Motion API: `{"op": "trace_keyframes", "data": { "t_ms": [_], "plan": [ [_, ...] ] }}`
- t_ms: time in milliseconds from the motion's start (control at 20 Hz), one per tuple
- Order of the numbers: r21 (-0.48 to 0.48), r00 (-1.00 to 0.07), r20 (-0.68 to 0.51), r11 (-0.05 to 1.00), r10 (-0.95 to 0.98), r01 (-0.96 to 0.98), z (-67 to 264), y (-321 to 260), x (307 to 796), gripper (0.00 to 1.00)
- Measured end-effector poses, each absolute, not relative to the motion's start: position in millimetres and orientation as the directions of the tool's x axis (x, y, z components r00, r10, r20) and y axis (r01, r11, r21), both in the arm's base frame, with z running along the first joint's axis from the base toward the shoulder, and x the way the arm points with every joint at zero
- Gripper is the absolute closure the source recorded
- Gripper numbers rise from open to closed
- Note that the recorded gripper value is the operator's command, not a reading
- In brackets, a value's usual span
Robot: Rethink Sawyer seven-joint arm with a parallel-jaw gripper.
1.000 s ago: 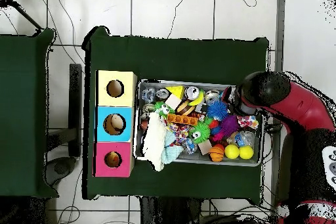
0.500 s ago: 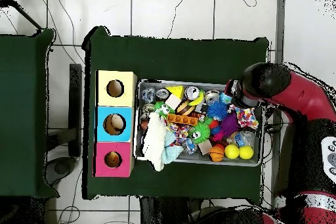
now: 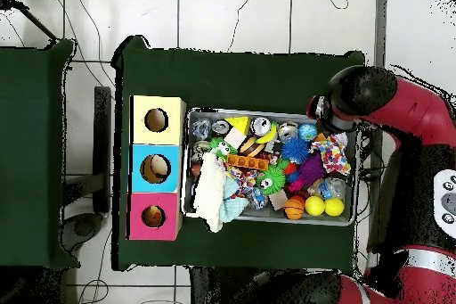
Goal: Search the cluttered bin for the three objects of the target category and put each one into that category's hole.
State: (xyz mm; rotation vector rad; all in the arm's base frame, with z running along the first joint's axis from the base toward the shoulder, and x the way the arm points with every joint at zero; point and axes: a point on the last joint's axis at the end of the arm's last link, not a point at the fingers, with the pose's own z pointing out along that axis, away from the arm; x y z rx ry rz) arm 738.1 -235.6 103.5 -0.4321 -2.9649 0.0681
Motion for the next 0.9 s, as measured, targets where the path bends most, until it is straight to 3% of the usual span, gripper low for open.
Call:
{"op": "trace_keyframes", "data": {
  "t_ms": [400,900],
  "plan": [
    [-0.064,-0.952,0.103,0.957,0.287,0.282,69,-245,767,0.0],
    [-0.075,-0.951,0.13,0.959,0.28,0.272,26,-247,763,0.0]
  ]
}}
